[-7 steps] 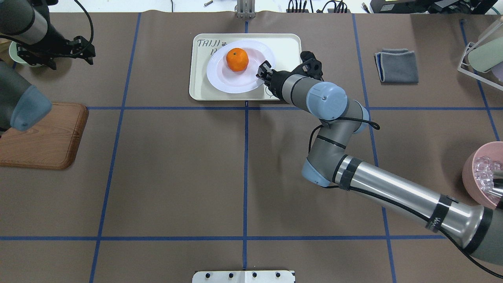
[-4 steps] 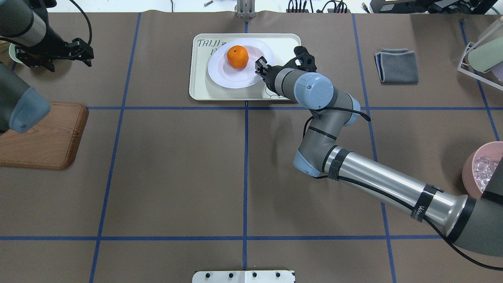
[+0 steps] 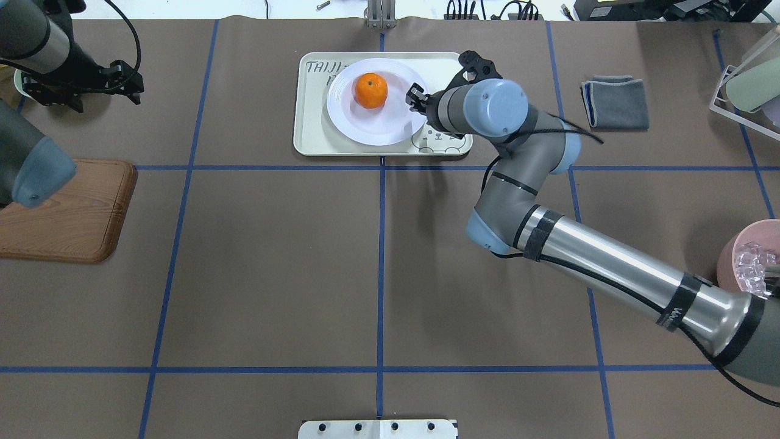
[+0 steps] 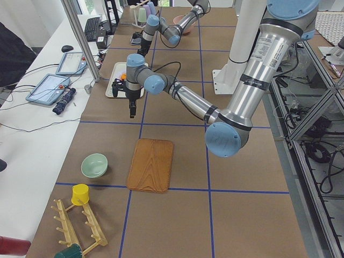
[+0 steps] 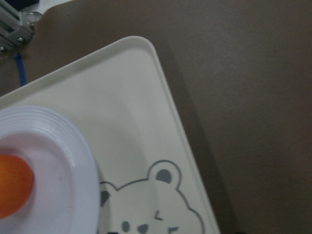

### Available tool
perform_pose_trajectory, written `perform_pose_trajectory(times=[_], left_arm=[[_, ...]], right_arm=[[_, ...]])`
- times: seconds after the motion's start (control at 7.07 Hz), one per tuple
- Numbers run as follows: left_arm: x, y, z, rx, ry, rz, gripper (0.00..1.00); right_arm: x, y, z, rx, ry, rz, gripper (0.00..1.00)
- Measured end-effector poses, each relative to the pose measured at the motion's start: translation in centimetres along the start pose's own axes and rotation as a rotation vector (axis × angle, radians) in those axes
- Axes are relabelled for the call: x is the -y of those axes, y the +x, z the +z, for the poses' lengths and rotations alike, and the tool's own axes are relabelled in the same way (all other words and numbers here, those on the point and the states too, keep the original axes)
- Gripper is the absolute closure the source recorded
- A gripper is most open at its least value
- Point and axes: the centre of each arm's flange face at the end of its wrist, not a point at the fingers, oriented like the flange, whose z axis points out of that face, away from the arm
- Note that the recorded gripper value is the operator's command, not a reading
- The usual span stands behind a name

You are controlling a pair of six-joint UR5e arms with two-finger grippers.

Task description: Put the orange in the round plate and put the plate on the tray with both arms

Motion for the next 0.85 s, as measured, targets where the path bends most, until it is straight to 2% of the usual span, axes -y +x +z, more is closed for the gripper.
perform_pose_trajectory(times=[0.14, 0.28, 0.57, 0.85], left_arm=[[0.0, 0.0, -0.1, -0.005, -0.004, 0.004, 0.02], [0.4, -0.6, -0.5, -0.017, -0.018, 0.023, 0.02], [2.1, -6.7, -1.7, -0.046, -0.067, 0.097, 0.02], [2.2, -18.7, -2.6, -0.044, -0.096, 0.230, 0.02]], right_arm=[[2.6, 4.2, -3.3, -0.083, -0.088, -0.067, 0.00], [4.5, 9.5, -6.3, -0.154, -0.144, -0.137, 0.00], [8.1, 23.7, -11.1, -0.267, -0.186, -0.281, 0.00], [11.6, 38.5, -16.0, -0.324, -0.220, -0.454, 0.00]])
